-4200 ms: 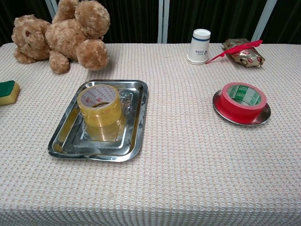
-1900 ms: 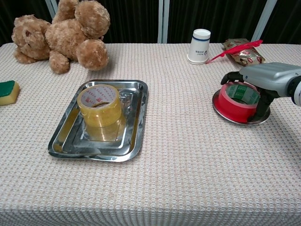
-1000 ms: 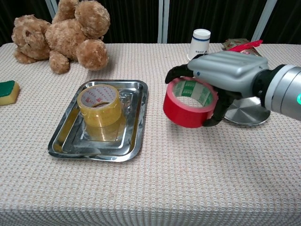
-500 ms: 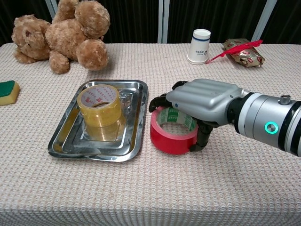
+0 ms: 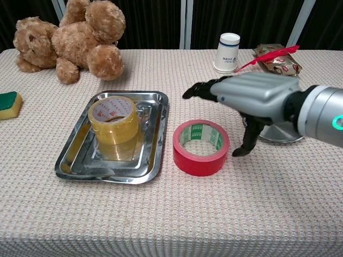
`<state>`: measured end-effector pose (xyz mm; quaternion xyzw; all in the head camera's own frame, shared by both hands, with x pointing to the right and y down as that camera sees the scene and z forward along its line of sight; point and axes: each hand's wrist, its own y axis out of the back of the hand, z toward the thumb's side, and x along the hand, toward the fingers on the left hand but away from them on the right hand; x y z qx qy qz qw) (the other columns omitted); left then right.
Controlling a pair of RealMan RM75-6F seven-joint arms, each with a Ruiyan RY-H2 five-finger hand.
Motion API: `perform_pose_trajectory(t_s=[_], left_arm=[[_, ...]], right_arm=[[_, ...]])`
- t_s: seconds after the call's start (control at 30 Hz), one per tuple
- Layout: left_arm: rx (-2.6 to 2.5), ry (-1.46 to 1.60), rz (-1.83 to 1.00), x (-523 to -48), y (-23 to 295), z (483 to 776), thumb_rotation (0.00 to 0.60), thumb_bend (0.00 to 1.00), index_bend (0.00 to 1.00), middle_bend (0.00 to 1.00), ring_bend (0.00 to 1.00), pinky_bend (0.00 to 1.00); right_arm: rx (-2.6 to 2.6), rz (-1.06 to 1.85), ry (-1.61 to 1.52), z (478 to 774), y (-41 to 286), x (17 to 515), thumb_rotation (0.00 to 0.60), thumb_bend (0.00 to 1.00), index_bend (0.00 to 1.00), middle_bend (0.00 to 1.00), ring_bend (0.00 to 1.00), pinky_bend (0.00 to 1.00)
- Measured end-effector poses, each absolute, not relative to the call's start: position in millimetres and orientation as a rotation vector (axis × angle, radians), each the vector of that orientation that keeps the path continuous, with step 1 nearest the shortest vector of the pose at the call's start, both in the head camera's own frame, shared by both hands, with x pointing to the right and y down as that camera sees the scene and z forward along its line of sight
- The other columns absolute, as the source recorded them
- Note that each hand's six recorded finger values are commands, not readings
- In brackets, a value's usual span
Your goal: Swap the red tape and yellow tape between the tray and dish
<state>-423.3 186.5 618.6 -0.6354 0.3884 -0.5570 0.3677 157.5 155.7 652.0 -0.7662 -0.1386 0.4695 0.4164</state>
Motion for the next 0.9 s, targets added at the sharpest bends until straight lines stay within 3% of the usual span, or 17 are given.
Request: perform_pose_trajectory(t_s=[0.23, 0.53, 0.7, 0.9], left_arm=[[-1.743, 0.926, -1.287, -377, 158, 622, 0.600, 0.08, 0.05, 0.05, 0.00, 0.11], [-1.993, 0.740, -1.053, -276, 129, 640, 0.600, 0.08, 0.05, 0.04, 0.00, 0.11], [-2.114, 0.621, -0.995, -233, 125, 660, 0.600, 0.08, 0.05, 0.04, 0.00, 0.11], [-2.139, 0.527, -0.976, -208, 121, 680, 0.600, 0.08, 0.05, 0.04, 0.00, 0.11]], right_arm=[[-1.769, 1.294, -0.673, 613, 113, 249, 0.600, 0.00, 0.00, 0.00, 0.00, 0.00], [-1.658, 1.419, -0.978, 581, 91, 358, 0.600, 0.00, 0.00, 0.00, 0.00, 0.00], [-1.603, 1.418, -1.051, 564, 80, 386, 0.600, 0.00, 0.00, 0.00, 0.00, 0.00], [-1.603, 1.434, -1.061, 567, 77, 397, 0.600, 0.00, 0.00, 0.00, 0.00, 0.00]])
